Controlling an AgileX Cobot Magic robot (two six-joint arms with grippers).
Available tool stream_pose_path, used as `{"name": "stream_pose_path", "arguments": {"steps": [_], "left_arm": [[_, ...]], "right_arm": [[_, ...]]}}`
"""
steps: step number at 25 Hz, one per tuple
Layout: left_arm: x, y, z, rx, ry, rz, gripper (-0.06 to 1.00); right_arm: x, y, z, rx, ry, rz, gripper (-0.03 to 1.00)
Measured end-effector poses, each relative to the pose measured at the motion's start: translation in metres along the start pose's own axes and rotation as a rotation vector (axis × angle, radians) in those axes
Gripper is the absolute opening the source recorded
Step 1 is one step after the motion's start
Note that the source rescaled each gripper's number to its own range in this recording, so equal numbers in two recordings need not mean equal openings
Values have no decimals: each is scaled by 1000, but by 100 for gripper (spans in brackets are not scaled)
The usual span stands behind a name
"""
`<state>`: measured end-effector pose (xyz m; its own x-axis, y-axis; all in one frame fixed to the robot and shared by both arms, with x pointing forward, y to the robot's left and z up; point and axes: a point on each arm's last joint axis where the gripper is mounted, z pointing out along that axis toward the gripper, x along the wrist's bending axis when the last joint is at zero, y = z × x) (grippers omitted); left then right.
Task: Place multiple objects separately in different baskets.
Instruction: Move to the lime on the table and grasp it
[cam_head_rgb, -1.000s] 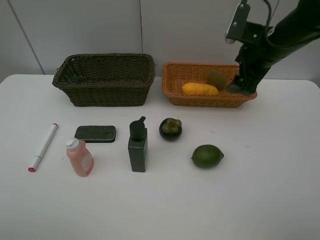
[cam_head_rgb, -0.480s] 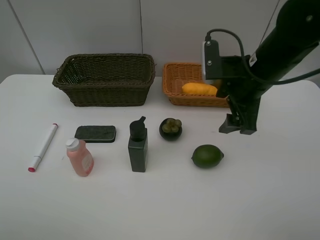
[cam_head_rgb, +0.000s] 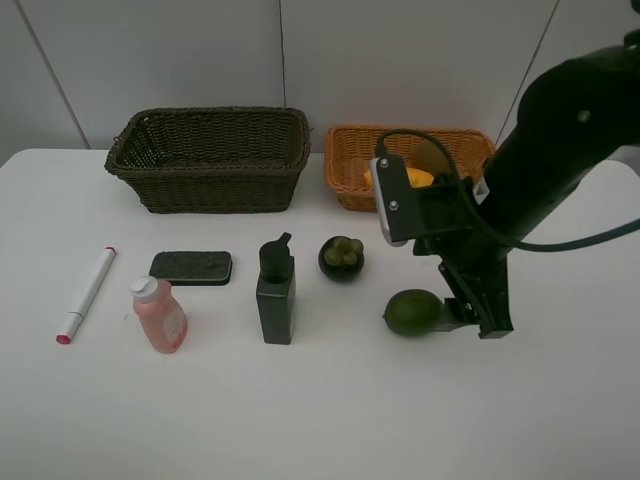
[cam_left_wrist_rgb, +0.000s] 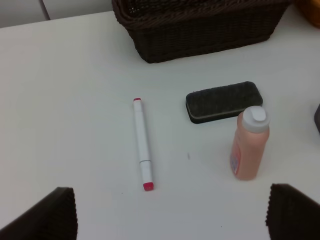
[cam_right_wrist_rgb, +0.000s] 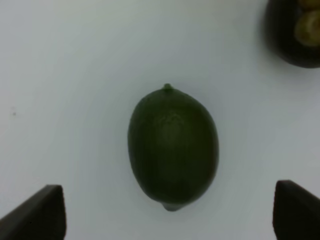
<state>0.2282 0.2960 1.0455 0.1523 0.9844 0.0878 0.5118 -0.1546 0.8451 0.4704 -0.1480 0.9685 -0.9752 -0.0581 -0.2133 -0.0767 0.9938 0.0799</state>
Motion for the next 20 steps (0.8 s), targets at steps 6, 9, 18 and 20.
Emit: {"name": "stream_pose_path", "arguments": {"steps": [6,9,18,20], "left_arm": [[0,0,0,0,0,0,100],[0,0,0,0,0,0,100],[0,0,0,0,0,0,100],[0,0,0,0,0,0,100]], "right_arm": [[3,2,26,17,84,27,99],[4,3,40,29,113,32,99],[-2,8,59,6,82,37,99],[-2,8,62,7,83,37,99]]}}
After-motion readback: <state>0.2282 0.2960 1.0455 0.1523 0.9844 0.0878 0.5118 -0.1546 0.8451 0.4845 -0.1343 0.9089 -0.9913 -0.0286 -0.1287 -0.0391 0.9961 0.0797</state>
